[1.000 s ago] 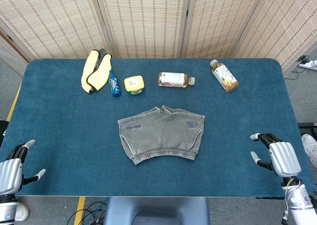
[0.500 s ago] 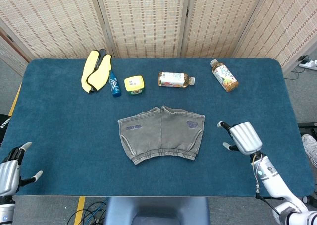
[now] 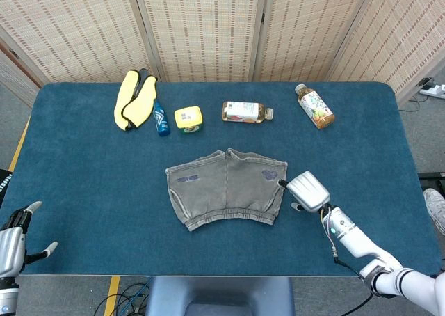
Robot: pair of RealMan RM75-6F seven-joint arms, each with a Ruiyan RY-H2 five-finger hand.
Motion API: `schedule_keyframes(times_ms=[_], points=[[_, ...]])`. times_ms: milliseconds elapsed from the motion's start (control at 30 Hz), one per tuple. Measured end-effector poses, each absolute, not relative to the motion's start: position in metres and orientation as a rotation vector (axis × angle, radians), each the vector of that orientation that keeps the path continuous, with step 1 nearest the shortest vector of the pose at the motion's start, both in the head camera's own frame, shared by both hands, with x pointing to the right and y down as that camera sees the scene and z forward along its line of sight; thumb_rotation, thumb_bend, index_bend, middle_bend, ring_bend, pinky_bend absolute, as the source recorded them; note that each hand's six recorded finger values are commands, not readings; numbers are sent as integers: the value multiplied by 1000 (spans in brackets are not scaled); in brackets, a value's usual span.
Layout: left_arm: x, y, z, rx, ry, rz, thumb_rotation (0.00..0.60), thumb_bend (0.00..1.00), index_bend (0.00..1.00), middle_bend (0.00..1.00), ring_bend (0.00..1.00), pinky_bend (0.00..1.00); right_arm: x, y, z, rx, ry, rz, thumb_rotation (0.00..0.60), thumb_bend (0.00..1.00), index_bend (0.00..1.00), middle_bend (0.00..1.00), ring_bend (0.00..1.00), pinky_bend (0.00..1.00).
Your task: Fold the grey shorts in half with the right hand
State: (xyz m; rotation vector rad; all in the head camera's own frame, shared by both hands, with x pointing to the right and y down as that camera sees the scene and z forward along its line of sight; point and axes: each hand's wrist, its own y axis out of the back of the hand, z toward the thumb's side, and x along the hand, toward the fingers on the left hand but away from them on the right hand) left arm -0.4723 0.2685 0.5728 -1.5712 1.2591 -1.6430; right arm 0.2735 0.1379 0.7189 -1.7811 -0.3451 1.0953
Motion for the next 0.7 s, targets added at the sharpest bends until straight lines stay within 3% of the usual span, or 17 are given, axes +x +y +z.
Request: schedule_keyframes(times_ms=[700], points=[[-479,273,577,-1563,1265,-1667,600,168,183,214,180,337,249,124,757,-1771,-358,1134,600,121,429,995,998,982]])
